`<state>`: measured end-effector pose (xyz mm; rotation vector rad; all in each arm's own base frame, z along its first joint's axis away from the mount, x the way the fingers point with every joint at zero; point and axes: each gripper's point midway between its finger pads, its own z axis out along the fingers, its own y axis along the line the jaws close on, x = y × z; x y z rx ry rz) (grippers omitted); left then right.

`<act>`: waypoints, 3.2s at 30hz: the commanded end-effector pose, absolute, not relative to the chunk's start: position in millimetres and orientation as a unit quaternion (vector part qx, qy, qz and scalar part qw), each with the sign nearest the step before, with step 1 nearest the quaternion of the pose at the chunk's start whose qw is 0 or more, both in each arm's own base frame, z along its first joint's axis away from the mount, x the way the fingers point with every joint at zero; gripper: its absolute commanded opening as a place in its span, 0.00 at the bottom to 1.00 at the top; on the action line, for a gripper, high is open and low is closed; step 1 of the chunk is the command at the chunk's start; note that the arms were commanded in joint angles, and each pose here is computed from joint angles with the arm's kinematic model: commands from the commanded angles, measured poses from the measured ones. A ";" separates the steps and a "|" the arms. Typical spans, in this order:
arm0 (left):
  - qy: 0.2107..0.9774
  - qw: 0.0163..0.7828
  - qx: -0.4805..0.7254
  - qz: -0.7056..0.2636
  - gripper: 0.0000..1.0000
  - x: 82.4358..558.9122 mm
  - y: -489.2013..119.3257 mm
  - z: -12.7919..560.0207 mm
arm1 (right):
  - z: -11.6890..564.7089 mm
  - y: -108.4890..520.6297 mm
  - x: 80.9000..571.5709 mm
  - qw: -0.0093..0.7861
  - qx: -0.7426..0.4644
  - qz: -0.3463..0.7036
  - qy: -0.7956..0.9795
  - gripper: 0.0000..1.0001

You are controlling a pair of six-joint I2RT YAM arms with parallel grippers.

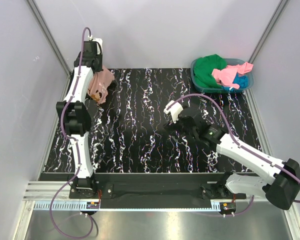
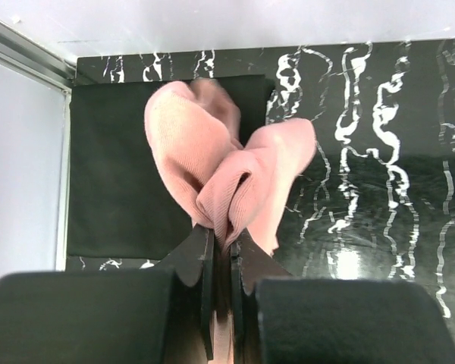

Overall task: Fold and stack the t-shirts
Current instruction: Neatly place the folded tshirt to the corner

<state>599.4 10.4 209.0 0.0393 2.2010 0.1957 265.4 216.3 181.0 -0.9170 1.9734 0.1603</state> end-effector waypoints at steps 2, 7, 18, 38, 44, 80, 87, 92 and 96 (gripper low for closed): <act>0.855 0.509 0.029 0.092 0.00 620.2 23.2 246.0 | 197.0 226.6 279.7 0.486 -0.364 0.069 0.792 0.90; 0.850 0.521 0.036 0.071 0.00 628.0 32.2 239.9 | 191.5 233.5 284.9 0.478 -0.376 0.068 0.791 0.89; 0.831 0.555 0.013 0.018 0.00 661.9 79.2 208.8 | 172.5 244.9 293.9 0.457 -0.380 0.069 0.801 0.89; 0.770 0.636 -0.034 -0.047 0.00 651.9 95.1 270.1 | 147.4 277.0 320.9 0.427 -0.383 0.076 0.815 0.88; 0.739 0.666 -0.030 -0.099 0.00 640.3 74.5 316.2 | 143.6 276.9 318.2 0.425 -0.381 0.083 0.817 0.87; 0.727 0.671 -0.068 -0.131 0.00 649.3 74.7 319.5 | 139.3 276.2 320.7 0.414 -0.368 0.083 0.828 0.86; 0.707 0.687 -0.061 -0.156 0.00 616.8 31.5 365.3 | 151.2 262.2 304.1 0.427 -0.356 0.094 0.826 0.85; 0.708 0.685 -0.054 -0.163 0.00 611.5 22.5 367.4 | 153.3 255.9 298.9 0.432 -0.354 0.094 0.824 0.85; 0.719 0.675 -0.049 -0.158 0.00 618.0 24.4 353.1 | 151.6 254.6 297.5 0.429 -0.355 0.093 0.825 0.85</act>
